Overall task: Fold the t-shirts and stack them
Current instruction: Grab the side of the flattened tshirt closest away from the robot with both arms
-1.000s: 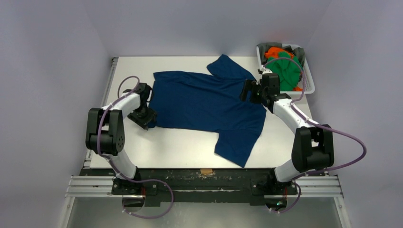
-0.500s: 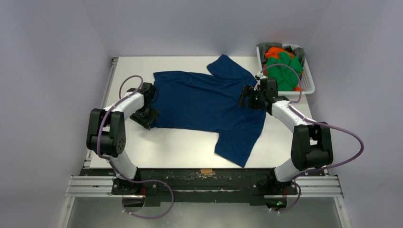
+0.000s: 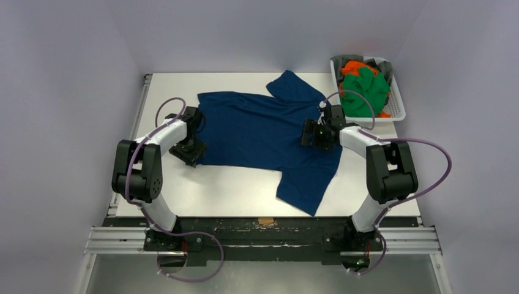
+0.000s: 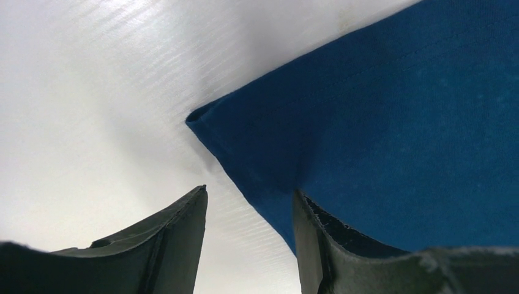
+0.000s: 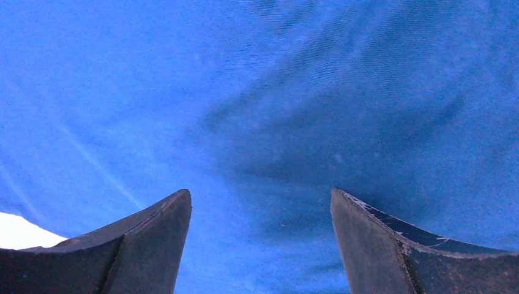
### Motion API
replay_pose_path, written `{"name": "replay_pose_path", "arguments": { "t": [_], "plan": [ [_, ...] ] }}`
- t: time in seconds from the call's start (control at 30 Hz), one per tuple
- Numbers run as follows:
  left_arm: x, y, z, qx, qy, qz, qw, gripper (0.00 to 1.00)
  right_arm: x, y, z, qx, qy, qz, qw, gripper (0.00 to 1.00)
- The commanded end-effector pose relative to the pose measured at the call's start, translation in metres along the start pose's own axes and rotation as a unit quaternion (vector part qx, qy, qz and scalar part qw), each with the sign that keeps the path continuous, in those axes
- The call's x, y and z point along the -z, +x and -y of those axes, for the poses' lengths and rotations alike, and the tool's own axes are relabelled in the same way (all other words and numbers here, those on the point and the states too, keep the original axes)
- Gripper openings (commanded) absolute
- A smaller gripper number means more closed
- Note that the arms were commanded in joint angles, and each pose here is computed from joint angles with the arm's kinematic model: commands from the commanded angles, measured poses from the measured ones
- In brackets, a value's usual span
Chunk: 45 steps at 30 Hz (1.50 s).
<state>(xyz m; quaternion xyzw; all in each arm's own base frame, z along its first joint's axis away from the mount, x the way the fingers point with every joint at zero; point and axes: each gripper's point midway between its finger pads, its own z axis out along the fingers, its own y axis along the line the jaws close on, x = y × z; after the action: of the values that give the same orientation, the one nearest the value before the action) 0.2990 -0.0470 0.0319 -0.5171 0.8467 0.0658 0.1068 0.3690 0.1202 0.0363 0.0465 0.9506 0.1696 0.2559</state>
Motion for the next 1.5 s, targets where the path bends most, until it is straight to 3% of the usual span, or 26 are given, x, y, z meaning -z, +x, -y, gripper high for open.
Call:
{"name": "replay_pose_path", "arguments": {
  "t": [0.0,0.4,0.67,0.93,1.47],
  "plan": [
    [0.008,0.004,0.019,-0.001,0.041,-0.012,0.999,0.51,0.001,0.005,0.029,-0.028,0.075,-0.021,0.997,0.82],
    [0.006,0.017,0.017,-0.004,0.039,-0.027,0.999,0.51,0.022,0.006,0.097,-0.127,0.178,-0.01,0.976,0.82],
    [0.009,0.036,0.006,-0.016,0.025,-0.046,0.999,0.5,0.03,-0.006,0.095,-0.12,0.172,0.006,0.978,0.82],
    [0.02,0.034,-0.029,-0.004,0.012,-0.019,1.0,0.5,0.03,-0.01,0.092,-0.117,0.165,0.011,0.979,0.82],
    [0.006,0.026,0.008,-0.001,0.03,0.007,1.0,0.48,0.036,-0.018,0.085,-0.116,0.149,0.03,0.982,0.82]
  ]
}}
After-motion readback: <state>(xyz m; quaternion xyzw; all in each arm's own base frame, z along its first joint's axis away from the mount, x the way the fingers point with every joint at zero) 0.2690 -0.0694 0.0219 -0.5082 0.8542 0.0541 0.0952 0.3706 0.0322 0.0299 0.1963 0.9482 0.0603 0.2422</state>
